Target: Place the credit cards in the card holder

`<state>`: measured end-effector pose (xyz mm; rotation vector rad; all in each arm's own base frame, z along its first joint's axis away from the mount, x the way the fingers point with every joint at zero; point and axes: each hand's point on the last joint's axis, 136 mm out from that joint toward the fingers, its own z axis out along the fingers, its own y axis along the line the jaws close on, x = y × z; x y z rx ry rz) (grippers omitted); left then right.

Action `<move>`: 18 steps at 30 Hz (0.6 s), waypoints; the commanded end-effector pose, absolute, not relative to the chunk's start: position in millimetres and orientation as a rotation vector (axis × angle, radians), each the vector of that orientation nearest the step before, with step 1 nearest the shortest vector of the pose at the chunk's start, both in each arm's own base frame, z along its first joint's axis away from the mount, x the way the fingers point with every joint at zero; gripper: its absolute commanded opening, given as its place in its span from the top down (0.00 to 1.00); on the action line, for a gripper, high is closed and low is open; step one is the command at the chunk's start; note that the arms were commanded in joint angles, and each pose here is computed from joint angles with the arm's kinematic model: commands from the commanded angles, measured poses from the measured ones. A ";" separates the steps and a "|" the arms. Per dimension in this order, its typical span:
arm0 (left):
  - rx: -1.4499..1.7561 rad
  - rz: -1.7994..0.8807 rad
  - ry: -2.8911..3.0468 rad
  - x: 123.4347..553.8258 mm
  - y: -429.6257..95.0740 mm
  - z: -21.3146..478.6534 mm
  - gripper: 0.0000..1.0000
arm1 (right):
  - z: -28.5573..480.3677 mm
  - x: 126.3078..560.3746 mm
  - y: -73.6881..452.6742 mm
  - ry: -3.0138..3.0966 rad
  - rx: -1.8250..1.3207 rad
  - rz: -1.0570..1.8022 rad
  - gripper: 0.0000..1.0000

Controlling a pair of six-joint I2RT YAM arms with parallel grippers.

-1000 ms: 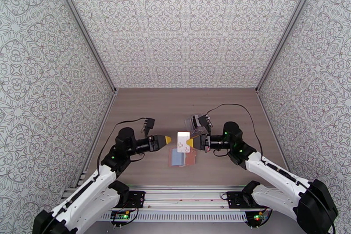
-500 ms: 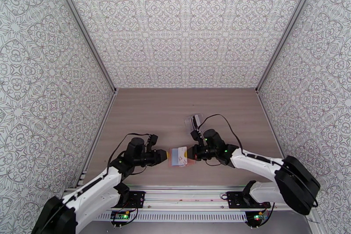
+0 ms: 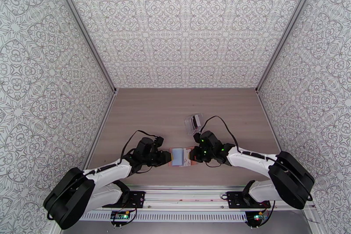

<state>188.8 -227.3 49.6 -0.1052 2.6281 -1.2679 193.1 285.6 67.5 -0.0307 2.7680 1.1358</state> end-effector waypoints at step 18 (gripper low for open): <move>-0.076 -1.182 2.636 198.9 -233.6 41.0 0.67 | 77.9 214.0 294.2 2.746 0.009 1.071 1.00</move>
